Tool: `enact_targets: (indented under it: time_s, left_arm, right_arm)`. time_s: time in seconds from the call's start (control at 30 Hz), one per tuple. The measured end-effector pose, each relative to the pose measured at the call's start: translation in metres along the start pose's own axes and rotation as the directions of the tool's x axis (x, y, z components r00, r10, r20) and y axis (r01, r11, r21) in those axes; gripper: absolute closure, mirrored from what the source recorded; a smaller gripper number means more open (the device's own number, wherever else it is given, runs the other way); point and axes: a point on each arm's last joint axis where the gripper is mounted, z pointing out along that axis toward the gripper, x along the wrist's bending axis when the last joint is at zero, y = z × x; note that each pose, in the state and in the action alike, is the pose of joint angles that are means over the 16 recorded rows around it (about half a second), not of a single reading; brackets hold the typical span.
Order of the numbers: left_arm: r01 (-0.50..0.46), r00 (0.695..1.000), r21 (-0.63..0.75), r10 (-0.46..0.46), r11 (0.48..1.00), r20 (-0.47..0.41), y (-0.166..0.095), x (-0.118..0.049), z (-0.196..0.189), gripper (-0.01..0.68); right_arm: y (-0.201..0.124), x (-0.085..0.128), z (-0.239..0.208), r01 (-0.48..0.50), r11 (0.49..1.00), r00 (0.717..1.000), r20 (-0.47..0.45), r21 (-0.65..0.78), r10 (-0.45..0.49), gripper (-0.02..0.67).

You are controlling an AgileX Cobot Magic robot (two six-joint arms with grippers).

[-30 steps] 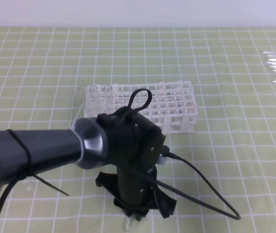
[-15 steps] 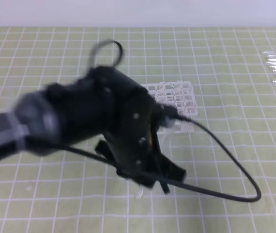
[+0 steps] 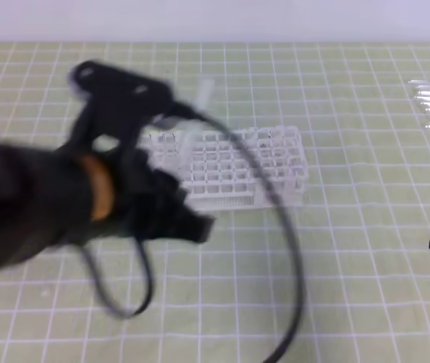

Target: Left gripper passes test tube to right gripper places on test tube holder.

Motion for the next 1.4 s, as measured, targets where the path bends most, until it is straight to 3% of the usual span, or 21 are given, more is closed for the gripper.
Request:
enact_targets:
  time_s: [0.27,0.5,0.8,1.03,1.4]
  left_arm:
    - [0.037,0.999,-0.223,-0.028,0.974,0.042,-0.047,0.017,-0.018,0.670]
    - [0.026,0.994,-0.346,0.013,0.938,0.108,-0.073,0.019,-0.020,0.672]
    - [0.009,0.994,-0.398,0.034,0.917,0.102,-0.077,0.020,-0.018,0.672]
    - [0.011,0.996,-0.425,0.026,0.905,0.081,-0.074,0.022,-0.018,0.671]
    - [-0.012,0.998,-0.444,0.039,0.896,0.051,-0.073,0.023,-0.019,0.671]
  right_arm:
    - [0.029,0.024,0.009,0.047,0.999,0.987,-0.152,0.022,-0.043,0.651]
    - [0.057,0.058,0.027,0.164,0.986,0.957,-0.243,-0.001,-0.160,0.651]
    - [0.075,0.107,0.038,0.323,0.920,0.887,-0.270,-0.221,-0.376,0.651]
    - [0.068,0.135,0.038,0.357,0.839,0.842,-0.248,-0.411,-0.479,0.651]
    - [0.057,0.159,0.033,0.315,0.780,0.840,-0.225,-0.540,-0.494,0.644]
